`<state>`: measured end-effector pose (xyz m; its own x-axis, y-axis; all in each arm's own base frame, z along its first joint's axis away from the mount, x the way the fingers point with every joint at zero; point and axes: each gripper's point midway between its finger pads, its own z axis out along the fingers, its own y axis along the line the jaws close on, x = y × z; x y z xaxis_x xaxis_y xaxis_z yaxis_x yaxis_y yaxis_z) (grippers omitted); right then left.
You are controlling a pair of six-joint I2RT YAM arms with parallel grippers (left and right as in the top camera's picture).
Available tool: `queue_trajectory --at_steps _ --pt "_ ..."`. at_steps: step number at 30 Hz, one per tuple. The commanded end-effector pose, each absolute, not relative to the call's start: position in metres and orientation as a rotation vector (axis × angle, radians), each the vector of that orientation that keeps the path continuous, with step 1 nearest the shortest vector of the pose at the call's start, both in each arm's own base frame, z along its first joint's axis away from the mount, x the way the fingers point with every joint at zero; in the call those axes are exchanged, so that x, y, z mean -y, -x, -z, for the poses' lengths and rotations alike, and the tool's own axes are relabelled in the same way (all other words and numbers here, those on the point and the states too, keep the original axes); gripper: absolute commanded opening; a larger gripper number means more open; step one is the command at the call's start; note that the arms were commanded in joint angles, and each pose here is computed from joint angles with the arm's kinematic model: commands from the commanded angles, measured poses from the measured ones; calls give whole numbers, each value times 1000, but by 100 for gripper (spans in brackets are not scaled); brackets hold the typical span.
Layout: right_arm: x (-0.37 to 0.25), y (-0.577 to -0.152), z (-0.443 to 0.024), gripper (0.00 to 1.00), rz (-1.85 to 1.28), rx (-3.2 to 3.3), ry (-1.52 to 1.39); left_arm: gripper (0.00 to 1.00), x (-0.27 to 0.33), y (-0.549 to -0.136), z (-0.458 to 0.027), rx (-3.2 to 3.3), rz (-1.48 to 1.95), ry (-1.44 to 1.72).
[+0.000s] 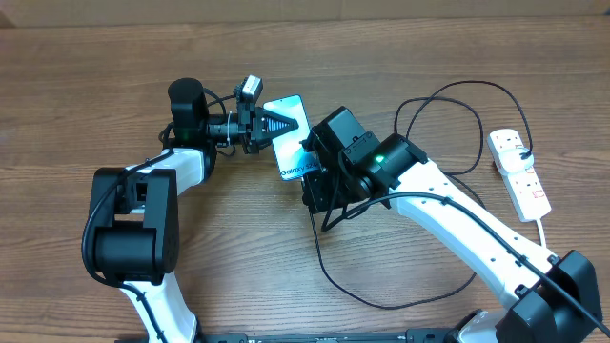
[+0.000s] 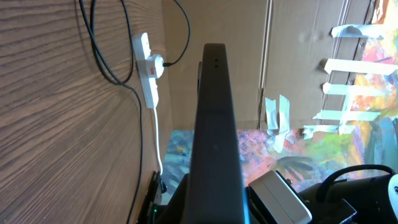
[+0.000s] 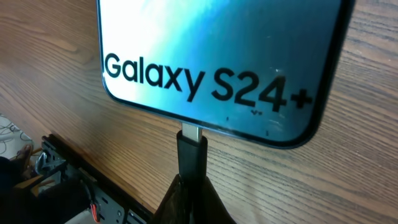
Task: Plug charger to phone and switch on socket
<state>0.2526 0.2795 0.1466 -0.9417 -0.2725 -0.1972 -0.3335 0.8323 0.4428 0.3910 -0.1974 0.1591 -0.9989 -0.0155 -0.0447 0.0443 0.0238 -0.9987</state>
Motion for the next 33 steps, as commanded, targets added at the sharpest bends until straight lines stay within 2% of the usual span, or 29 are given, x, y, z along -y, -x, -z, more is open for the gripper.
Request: queue_trajectory --at_steps 1,16,23,33 --pt "-284 -255 -147 4 -747 -2870 485 4 200 -387 -167 -2192 2167 -135" --pt "-285 -257 -138 4 -736 -2890 485 4 200 -386 -168 -2169 2149 -186" --pt "-288 -268 -142 4 -721 -2836 492 4 200 -376 -170 -2117 2143 -342" --pt "-287 -283 -154 5 -656 -2768 513 4 204 -374 -170 -2107 2138 -373"
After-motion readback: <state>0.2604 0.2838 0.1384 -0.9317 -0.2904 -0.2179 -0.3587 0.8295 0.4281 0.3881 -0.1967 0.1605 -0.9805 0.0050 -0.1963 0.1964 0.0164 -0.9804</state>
